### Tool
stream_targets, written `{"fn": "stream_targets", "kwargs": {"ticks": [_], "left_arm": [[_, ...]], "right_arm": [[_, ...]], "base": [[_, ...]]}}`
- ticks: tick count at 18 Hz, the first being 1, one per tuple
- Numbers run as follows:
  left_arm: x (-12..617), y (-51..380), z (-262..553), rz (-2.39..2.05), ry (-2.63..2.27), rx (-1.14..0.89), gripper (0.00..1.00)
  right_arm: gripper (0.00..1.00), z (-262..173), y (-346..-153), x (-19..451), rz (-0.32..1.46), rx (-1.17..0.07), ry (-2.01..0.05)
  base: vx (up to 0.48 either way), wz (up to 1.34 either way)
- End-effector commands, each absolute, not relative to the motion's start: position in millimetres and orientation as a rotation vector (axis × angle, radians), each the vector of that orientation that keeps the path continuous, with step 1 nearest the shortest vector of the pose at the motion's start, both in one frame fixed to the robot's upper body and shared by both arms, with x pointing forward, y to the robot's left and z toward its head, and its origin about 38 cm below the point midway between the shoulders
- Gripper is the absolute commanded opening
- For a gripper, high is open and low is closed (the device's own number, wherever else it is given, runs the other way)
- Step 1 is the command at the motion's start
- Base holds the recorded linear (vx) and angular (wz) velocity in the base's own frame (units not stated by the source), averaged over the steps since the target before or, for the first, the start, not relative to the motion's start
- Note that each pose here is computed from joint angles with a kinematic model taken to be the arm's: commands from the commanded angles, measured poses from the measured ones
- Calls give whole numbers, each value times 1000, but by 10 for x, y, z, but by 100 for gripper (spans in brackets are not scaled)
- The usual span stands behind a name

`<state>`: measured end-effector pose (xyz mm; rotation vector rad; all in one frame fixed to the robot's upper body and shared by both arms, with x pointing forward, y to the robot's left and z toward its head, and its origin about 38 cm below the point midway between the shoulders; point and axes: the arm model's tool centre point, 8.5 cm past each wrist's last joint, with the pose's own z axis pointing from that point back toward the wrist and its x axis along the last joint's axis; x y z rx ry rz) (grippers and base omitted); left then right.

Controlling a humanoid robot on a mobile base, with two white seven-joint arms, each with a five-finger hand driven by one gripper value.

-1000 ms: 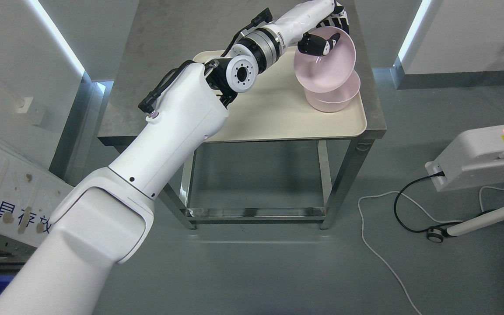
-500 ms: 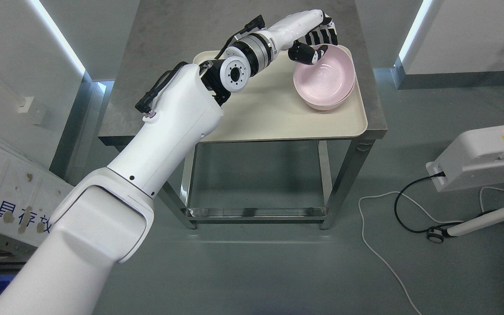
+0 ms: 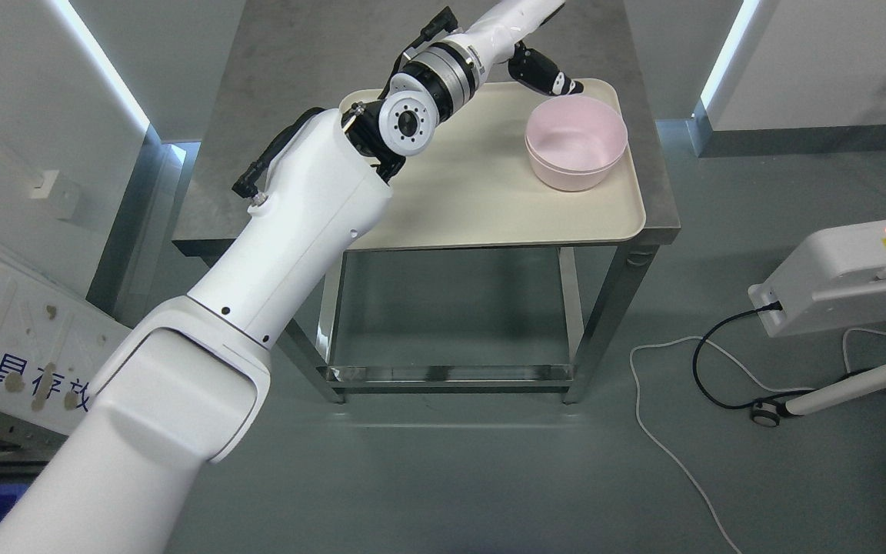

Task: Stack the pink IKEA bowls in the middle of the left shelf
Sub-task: 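Regrip the stacked pink bowls with the left hand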

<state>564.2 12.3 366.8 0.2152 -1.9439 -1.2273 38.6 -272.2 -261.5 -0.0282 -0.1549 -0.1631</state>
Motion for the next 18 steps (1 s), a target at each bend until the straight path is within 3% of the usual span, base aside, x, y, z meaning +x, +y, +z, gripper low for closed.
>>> {"fn": "stream_targets", "kwargs": {"ticks": [1,3,5,11,18], "left_arm": [[5151,-92,3881,-1245,-2034,-192,100],[4932,-261,3330,-1511,-1835,-265,100],[4943,-208,2950,-1607,-1743,-116,100],[5196,86,2976,-1572,-1655,202,93],[5256,174,2970,-1607,-1626,339,77]], "right_arm": [[100,-2604,-2834,387,-161,-46,-157],[100,-2604,-2834,387,-161,-46,-157],[100,-2604,-2834,387,-161,-46,-157],[100,-2604,-2834,387,-161,-46,-157],[100,-2604,-2834,387,-161,-46,-157]], "base": [[0,0],[0,0],[0,0],[0,0],[0,0]]}}
